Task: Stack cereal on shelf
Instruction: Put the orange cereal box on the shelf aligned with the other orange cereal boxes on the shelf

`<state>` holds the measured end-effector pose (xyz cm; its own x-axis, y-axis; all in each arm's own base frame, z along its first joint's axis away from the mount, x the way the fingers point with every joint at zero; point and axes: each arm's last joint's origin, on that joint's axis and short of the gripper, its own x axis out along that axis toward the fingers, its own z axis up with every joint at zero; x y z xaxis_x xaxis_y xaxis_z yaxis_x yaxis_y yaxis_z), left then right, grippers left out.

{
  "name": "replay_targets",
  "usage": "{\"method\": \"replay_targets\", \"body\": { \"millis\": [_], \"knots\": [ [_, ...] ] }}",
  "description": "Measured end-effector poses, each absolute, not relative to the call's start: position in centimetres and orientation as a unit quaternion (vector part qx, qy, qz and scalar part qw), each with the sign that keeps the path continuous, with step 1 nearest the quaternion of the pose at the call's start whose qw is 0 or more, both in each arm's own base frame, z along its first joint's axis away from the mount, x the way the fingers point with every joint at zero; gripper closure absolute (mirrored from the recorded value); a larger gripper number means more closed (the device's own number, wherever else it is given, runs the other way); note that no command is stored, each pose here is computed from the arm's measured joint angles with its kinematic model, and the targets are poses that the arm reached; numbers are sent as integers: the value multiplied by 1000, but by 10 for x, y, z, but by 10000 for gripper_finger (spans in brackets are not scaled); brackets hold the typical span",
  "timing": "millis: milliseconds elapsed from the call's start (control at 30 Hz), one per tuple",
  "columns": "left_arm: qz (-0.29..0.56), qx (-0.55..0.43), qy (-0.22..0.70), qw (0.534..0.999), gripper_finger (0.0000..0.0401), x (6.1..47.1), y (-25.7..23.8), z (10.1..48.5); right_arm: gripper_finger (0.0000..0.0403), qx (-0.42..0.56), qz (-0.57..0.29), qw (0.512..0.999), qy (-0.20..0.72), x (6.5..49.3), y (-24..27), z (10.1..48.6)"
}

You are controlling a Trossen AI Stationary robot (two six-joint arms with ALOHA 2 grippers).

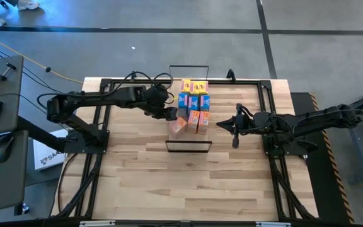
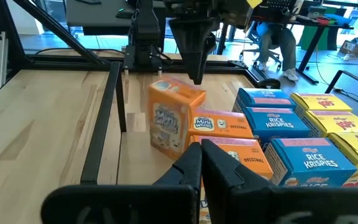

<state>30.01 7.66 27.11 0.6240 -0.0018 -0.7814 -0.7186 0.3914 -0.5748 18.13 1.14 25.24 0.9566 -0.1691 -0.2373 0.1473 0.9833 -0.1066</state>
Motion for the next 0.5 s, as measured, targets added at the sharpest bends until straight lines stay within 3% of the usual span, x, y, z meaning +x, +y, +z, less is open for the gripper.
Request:
{"method": "replay_targets", "body": {
  "millis": [333,500],
  "knots": [
    [125,-337,380,852,146,278,59,301,403,-45,-80,987,129,181,11,251],
    [95,-295,393,866,155,265,45,311,403,-45,-80,987,129,181,11,251]
  ]
}}
